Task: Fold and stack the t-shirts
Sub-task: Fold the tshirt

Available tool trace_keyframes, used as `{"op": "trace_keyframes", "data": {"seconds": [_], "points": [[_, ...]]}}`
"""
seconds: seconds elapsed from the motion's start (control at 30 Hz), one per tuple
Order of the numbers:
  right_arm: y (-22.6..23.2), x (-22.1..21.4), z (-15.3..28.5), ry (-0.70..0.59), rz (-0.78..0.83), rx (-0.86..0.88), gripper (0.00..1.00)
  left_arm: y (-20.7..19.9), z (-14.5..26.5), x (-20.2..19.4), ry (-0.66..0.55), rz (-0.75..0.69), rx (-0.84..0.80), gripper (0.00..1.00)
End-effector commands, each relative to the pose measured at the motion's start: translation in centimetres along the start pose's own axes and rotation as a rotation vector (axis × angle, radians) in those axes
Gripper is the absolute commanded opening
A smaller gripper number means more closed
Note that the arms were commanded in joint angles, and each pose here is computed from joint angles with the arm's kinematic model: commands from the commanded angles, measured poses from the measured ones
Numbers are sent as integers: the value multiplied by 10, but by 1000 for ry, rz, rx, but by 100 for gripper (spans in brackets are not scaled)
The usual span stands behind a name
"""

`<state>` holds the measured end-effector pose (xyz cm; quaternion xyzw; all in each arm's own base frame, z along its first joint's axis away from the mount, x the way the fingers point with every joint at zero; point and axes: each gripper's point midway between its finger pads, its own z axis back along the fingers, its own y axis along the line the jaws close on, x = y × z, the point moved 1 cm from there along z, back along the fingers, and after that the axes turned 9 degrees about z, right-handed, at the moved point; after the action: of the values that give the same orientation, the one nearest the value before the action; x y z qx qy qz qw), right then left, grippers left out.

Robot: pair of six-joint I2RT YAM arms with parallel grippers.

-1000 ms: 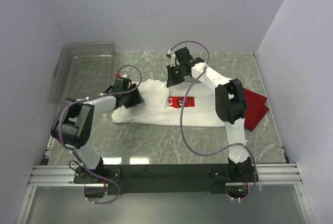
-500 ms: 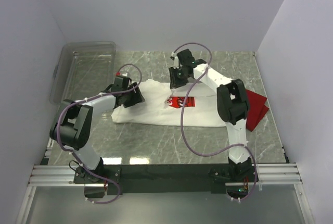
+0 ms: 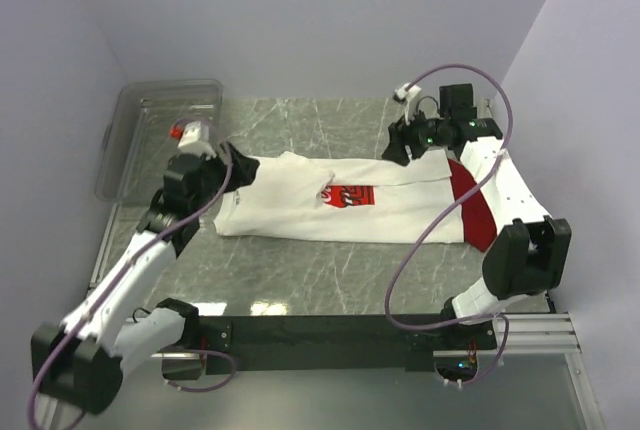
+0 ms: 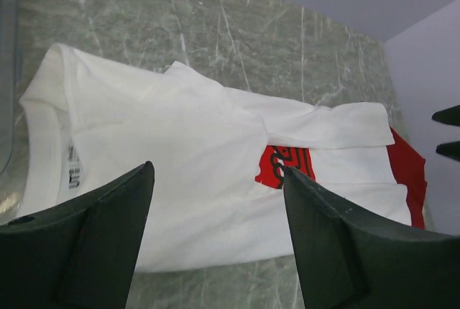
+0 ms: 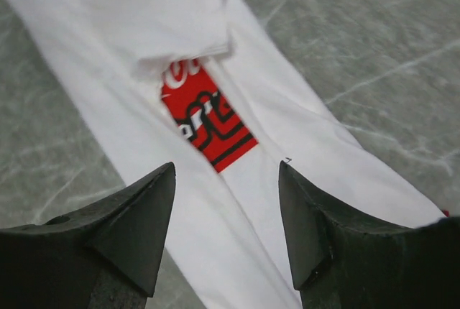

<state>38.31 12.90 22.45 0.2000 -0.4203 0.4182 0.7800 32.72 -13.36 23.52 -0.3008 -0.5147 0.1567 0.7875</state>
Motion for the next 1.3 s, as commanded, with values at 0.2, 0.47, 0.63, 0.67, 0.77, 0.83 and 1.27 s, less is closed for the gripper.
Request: {"op": "trace_keyframes", "data": {"seconds": [0.2, 0.47, 0.63, 0.67, 0.77, 0.83, 1.27], "points": [[85, 14, -89, 130, 135, 269, 66, 51, 102, -4, -239, 301, 147, 92], [87, 69, -193, 162, 90, 226, 63, 81, 107, -67, -85, 495, 221, 85], [93, 50, -243, 255, 111, 109, 42, 78, 91, -85, 0, 534, 207, 61], [90, 47, -247, 269, 120, 73, 37, 80, 88, -89, 13, 535, 213, 58], [93, 31, -254, 310, 130, 60, 9, 84, 69, -100, 73, 515, 244, 46], [88, 27, -251, 317, 142, 42, 6, 84, 60, -103, 91, 494, 241, 39], [78, 60, -176, 196, 59, 99, 6, 77, -63, -82, 181, 341, 357, 4]]}}
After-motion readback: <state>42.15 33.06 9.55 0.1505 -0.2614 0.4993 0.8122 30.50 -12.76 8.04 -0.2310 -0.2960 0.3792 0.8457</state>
